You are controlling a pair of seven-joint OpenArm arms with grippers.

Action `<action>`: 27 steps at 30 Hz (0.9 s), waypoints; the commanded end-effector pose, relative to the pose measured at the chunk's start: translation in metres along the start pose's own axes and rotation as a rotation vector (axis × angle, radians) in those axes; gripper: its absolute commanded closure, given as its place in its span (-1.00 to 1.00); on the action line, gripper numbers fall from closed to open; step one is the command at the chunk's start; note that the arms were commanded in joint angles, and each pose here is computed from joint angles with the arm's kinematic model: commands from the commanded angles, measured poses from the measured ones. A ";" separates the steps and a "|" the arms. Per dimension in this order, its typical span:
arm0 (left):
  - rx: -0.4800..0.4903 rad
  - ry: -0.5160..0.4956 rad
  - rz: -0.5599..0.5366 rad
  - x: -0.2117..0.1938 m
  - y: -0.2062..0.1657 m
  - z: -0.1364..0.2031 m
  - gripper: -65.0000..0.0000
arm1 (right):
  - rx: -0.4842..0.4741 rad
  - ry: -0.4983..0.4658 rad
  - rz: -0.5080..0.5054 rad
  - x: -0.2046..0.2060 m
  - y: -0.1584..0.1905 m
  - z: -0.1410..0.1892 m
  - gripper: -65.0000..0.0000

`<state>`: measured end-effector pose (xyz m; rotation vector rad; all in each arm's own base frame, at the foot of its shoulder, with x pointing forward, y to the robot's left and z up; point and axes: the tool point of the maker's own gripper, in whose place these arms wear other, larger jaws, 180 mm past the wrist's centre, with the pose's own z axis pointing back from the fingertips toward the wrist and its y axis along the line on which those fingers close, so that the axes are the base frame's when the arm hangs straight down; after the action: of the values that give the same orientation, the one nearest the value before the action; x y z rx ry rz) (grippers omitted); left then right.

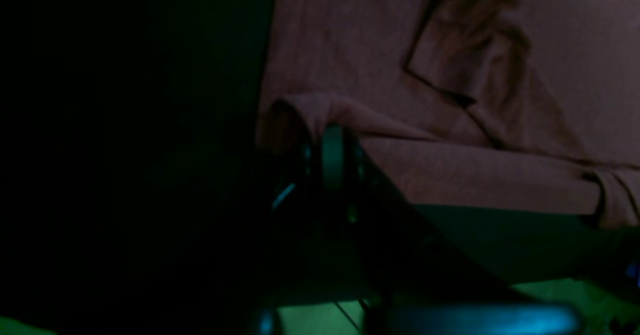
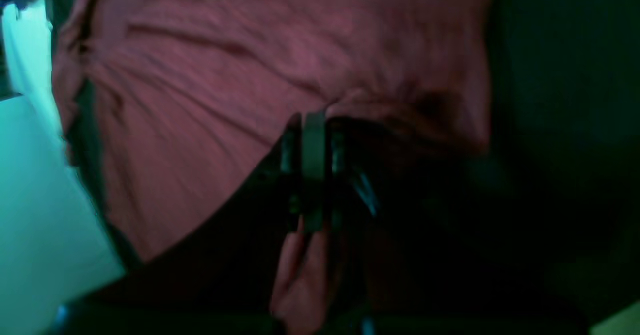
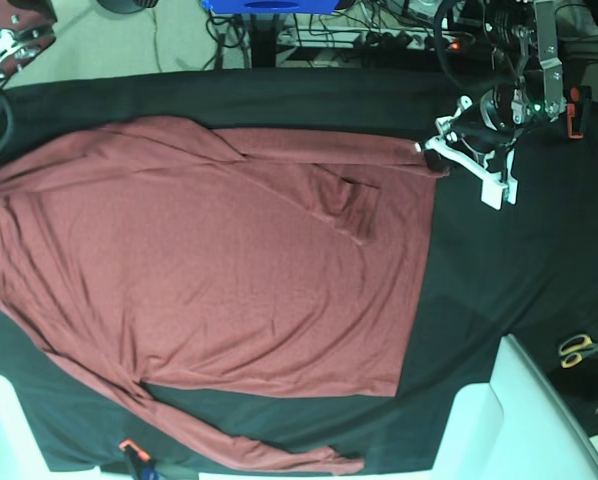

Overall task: Fold the T-shirt properly
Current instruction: 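Drag the shirt edge with the left gripper, folding fabric over, then lower the fold onto the shirt and open the left gripper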

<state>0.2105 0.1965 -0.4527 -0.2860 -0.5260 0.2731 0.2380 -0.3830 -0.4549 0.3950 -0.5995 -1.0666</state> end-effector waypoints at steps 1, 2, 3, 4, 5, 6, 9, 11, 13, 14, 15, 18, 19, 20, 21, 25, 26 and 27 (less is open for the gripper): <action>-0.009 -0.034 -0.009 0.013 -0.002 0.002 1.00 | 0.025 -0.058 0.038 0.025 0.014 0.005 0.98; -0.008 -0.032 -0.006 0.013 -0.001 0.000 1.00 | 0.021 -0.056 0.055 0.025 0.016 0.001 0.98; -0.009 -0.036 -0.006 0.015 -0.002 0.000 1.00 | 0.020 -0.055 0.063 0.024 0.017 -0.002 0.98; -0.013 -0.044 -0.006 0.019 -0.003 -0.001 1.00 | 0.027 -0.063 0.058 0.025 0.020 -0.005 0.98; -0.017 -0.050 -0.005 0.021 -0.005 -0.002 1.00 | 0.031 -0.067 0.052 0.025 0.021 -0.008 0.98; -0.016 -0.050 -0.006 0.021 -0.006 -0.002 1.00 | 0.031 -0.067 0.047 0.025 0.021 -0.010 0.98; -0.023 -0.067 -0.008 0.029 -0.010 -0.003 1.00 | 0.038 -0.091 0.050 0.034 0.026 -0.011 0.98; -0.025 -0.068 -0.006 0.030 -0.011 -0.004 1.00 | 0.041 -0.101 0.040 0.037 0.027 -0.013 0.98; -0.027 -0.071 -0.006 0.031 -0.011 -0.004 1.00 | 0.052 -0.121 0.034 0.043 0.032 -0.014 0.98; -0.030 -0.079 -0.008 0.036 -0.013 -0.004 1.00 | 0.048 -0.133 0.037 0.049 0.030 -0.011 0.98; -0.030 -0.081 -0.009 0.037 -0.013 -0.004 1.00 | 0.047 -0.134 0.035 0.050 0.030 -0.012 0.98; -0.029 -0.088 -0.007 0.039 -0.012 -0.004 1.00 | 0.056 -0.136 0.027 0.055 0.034 -0.013 0.98; -0.029 -0.089 -0.007 0.040 -0.013 -0.004 1.00 | 0.056 -0.133 0.023 0.054 0.034 -0.014 0.98; -0.030 -0.094 -0.007 0.043 -0.013 -0.004 1.00 | 0.058 -0.131 0.020 0.054 0.034 -0.015 0.98; -0.034 -0.102 -0.010 0.047 -0.015 -0.004 1.00 | 0.063 -0.134 0.019 0.057 0.037 -0.015 0.98; -0.033 -0.082 0.010 0.045 -0.012 -0.013 1.00 | 0.072 -0.141 0.007 0.058 0.040 -0.019 0.98; -0.034 -0.082 0.014 0.046 -0.012 -0.014 1.00 | 0.073 -0.143 0.005 0.058 0.041 -0.020 0.98; -0.033 -0.079 0.017 0.046 -0.011 -0.015 1.00 | 0.073 -0.142 0.002 0.057 0.041 -0.021 0.98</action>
<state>0.2500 0.1947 -0.4498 -0.3142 -0.5679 0.3003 0.2891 -0.3956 -0.4528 0.4045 -0.6908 -1.0830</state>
